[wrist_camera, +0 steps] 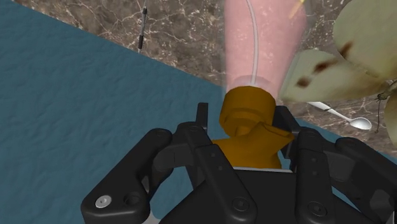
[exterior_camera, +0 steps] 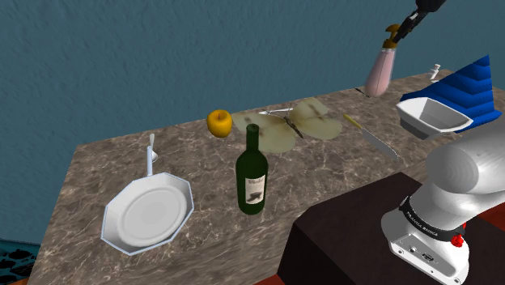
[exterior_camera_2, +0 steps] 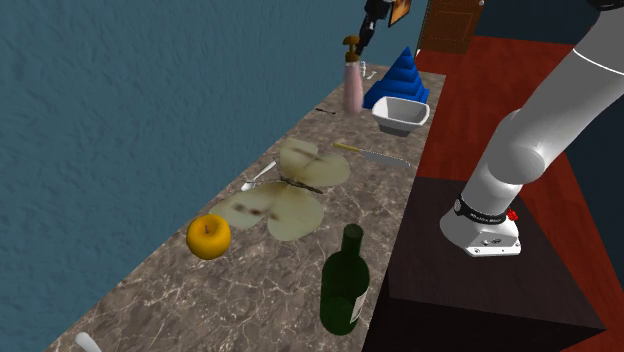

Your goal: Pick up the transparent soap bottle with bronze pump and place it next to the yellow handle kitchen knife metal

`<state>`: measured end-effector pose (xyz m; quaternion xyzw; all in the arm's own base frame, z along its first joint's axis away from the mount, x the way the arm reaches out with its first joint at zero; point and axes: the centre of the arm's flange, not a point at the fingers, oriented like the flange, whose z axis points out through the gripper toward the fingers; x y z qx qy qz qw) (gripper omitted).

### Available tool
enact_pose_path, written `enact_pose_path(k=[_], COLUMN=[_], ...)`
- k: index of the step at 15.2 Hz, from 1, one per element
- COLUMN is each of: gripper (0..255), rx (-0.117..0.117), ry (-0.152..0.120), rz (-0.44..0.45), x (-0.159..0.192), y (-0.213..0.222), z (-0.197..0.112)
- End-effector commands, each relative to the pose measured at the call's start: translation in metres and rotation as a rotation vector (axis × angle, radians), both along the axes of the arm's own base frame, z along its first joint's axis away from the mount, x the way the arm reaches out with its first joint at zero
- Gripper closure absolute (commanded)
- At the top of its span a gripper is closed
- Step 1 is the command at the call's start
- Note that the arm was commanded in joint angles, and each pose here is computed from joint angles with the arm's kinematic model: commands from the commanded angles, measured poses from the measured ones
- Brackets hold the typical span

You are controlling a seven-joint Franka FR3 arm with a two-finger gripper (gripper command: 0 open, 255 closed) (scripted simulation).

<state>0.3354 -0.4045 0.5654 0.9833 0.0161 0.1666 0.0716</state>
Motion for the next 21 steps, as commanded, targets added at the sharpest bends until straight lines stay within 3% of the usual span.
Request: enact_pose_path(k=[1, 21], gripper=[255, 255], rx=[-0.001, -0.001], ry=[-0.001, -0.001], rz=[0.000, 0.000], x=[0.000, 0.000], y=[0.000, 0.000], z=[-0.012, -0.117])
